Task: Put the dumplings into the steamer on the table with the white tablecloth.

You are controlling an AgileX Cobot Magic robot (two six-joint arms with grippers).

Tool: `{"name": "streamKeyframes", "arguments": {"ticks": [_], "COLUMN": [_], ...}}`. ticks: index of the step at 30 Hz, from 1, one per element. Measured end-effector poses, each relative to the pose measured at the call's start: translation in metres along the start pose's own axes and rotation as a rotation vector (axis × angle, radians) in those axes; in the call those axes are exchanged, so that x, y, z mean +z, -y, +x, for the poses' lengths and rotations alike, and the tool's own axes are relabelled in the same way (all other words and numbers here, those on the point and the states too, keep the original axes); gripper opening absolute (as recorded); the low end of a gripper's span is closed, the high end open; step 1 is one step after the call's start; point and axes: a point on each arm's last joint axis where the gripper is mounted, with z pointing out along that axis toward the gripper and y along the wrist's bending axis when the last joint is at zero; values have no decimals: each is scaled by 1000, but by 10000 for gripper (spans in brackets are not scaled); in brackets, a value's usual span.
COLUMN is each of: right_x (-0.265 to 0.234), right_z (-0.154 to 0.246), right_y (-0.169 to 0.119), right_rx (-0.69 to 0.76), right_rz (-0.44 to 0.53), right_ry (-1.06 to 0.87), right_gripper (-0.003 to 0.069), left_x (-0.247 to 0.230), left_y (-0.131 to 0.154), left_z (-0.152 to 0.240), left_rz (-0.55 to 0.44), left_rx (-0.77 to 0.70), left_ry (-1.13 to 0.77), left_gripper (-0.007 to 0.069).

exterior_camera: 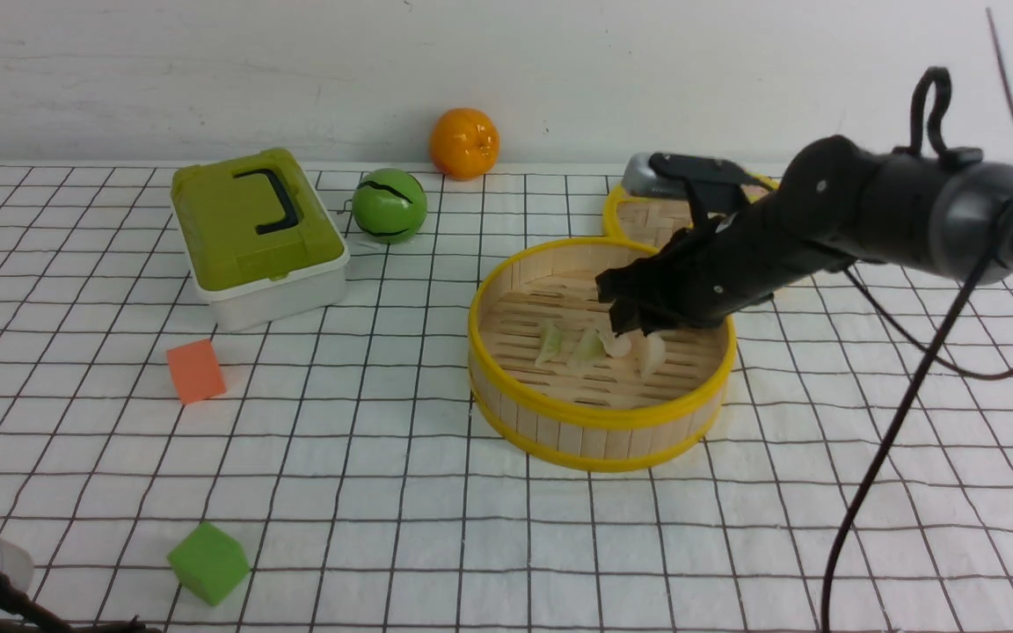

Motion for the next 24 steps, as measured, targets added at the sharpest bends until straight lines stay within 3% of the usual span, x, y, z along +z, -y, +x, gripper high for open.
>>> {"name": "streamKeyframes", "arguments": {"ticks": [6, 9, 12, 13, 17, 22, 24], "right_x": [-95, -175, -220, -242, -292, -326, -331], "right_z": [-21, -15, 1, 16, 54, 105, 138], "right_y": [-23, -29, -14, 1, 18, 8, -2], "right_rx": [-233, -331, -310, -252, -120, -79, -42], "right_rz": [73, 205, 358, 457, 588, 531, 397], "right_ry": [67, 30, -21, -38, 26, 217, 370], "right_gripper": [205, 137, 74, 31, -23, -24, -24], "left_x": [0, 0, 0, 0, 0, 0, 0], "left_y": [0, 0, 0, 0, 0, 0, 0], "left_z": [0, 0, 0, 0, 0, 0, 0], "left_rz": [0, 0, 0, 0, 0, 0, 0], "left_rx": [0, 0, 0, 0, 0, 0, 0], "left_ry": [0, 0, 0, 0, -1, -1, -1], "left_gripper": [30, 34, 38, 39, 40, 44, 48]}}
